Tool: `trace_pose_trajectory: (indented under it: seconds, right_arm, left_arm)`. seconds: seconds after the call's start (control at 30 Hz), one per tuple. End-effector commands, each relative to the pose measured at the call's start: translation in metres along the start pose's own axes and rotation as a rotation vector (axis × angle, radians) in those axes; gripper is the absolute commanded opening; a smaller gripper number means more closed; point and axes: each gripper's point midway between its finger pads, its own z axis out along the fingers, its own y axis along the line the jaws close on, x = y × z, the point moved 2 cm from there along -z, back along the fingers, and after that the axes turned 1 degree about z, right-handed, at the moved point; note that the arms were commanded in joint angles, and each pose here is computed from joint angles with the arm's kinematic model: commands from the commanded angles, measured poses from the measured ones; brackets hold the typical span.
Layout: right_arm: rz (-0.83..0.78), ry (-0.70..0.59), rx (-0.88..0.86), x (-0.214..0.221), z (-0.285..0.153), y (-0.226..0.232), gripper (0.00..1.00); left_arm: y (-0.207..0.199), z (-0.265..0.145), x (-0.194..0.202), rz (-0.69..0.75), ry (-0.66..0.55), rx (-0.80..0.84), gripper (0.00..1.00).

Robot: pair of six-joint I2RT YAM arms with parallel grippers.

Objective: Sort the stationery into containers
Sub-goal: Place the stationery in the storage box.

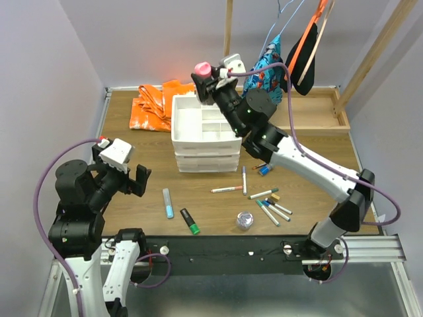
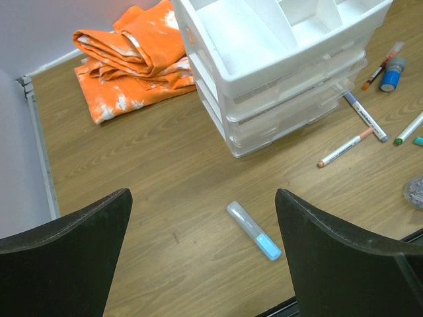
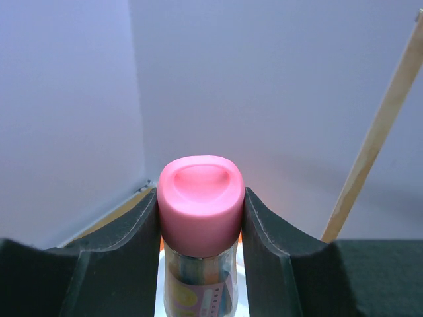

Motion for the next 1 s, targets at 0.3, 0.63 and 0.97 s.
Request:
trace_pose_trajectory:
  seconds: [0.3,0.63,0.97]
  right_arm:
    - [0.163,-0.097,0.018,0.044,0.063,0.003,0.01]
    - [0.098,-0.055,-0.021,0.104,0.091,0.021,0.01]
    - [0.11,-0.019,0.026,0.137,0.102,0.008,0.01]
  left_arm:
    - [0.001,0.041,0.022,-0.105,0.036,0.074,0.98]
    - [0.016,0.06,0.034,-0.093,0.076,0.033,0.98]
    - [0.018,0.068,0.036,-0.144,0.086,0.031,0.98]
